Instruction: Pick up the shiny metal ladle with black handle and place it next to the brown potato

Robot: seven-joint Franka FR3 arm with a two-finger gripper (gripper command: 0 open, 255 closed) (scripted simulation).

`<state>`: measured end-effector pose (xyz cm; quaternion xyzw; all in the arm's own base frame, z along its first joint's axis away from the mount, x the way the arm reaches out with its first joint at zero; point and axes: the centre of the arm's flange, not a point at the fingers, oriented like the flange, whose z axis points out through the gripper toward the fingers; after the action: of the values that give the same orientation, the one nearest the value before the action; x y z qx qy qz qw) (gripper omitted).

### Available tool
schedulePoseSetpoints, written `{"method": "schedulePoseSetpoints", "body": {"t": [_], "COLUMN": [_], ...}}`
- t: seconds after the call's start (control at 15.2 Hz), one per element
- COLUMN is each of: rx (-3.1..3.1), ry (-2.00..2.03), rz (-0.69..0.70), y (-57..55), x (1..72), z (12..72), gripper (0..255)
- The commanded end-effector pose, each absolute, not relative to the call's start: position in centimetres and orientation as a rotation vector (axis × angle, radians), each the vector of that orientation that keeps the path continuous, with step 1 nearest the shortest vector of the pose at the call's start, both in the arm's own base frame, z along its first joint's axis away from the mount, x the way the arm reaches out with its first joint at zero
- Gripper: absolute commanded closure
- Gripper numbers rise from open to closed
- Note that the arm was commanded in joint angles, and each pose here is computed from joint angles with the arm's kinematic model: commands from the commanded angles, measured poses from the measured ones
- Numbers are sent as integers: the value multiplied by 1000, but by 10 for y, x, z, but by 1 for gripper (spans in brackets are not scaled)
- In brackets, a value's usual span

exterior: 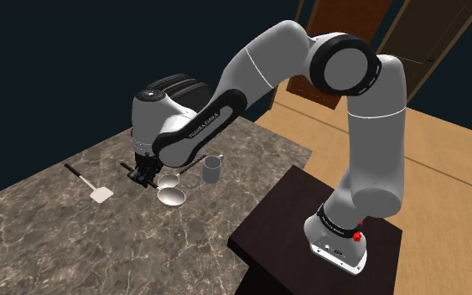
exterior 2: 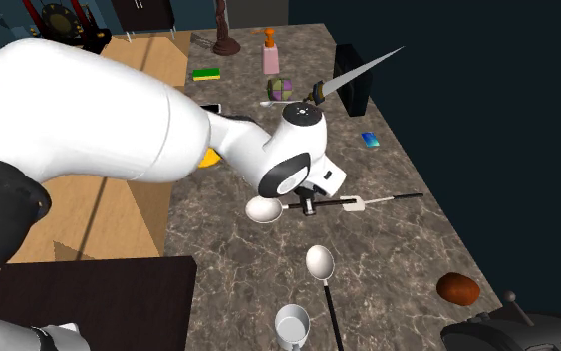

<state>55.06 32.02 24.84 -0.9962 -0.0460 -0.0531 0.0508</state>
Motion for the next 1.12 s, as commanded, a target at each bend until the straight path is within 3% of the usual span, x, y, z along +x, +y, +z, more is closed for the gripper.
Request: {"method": "schedulePoseSetpoints", "body": {"t": [0.0,1.06], "rx": [-3032,-3032], "ry": [-142,-142], "rz": [-162,-162], "y": [303,173], "x": [571,737], "z": [249,250], "gripper": [255,255]}}
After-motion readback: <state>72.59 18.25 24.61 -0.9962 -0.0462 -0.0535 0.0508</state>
